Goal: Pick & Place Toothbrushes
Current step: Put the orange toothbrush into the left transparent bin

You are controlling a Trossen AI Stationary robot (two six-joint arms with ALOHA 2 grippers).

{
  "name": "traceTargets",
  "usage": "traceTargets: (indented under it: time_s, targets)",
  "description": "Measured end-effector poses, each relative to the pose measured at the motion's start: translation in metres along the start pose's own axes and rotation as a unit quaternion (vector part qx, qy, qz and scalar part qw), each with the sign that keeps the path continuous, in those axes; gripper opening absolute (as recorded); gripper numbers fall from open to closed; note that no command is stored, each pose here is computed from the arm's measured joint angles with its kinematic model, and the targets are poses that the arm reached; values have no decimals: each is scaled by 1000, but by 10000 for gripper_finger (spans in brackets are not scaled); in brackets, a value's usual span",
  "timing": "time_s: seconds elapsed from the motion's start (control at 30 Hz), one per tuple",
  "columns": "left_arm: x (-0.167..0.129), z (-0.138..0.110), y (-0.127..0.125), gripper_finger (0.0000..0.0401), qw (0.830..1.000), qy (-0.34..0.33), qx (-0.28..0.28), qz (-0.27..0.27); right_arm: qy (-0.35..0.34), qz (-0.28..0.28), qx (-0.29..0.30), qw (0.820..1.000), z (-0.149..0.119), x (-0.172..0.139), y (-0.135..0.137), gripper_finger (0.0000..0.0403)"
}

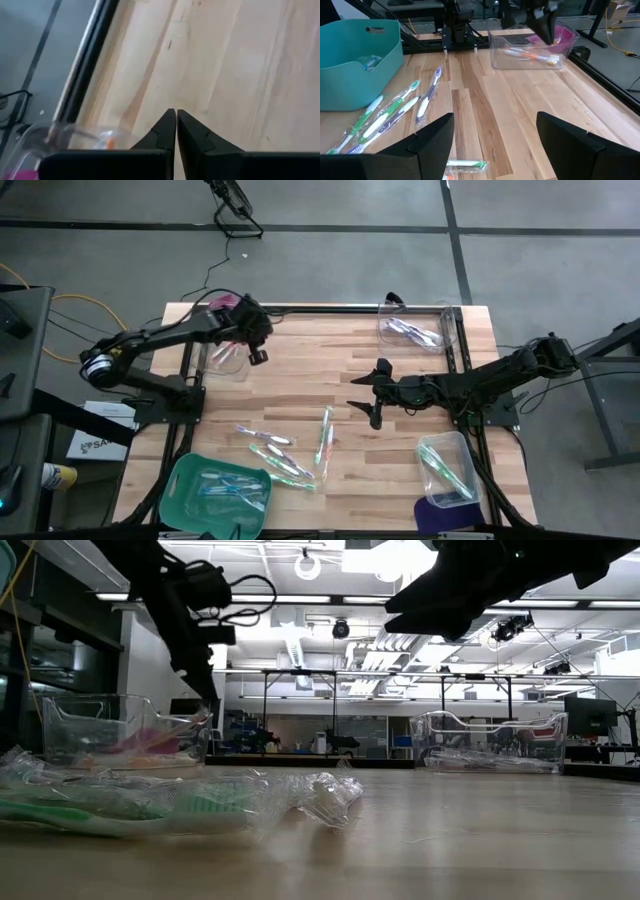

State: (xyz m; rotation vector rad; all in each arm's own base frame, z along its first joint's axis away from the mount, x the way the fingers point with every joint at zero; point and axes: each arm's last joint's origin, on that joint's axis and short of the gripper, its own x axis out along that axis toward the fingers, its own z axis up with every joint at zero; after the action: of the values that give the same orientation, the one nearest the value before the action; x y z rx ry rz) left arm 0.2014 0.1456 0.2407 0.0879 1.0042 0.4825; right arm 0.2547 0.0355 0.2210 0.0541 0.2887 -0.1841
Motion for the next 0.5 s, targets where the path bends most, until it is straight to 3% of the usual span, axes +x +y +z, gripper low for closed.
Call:
traceTargets:
  time_s: [0.1, 0.3, 0.5]
  targets:
    - [15, -1, -1, 2, 1000, 27, 1, 0, 0, 0, 0, 1000, 0, 0, 0, 275]
    - [32, -7, 6, 1, 990, 93, -11, 102, 0, 0, 0, 1000, 0, 0, 0, 275]
    - [32, -3, 10, 2, 983, 87, -22, 159, 1, 0, 0, 1000, 0, 0, 0, 275]
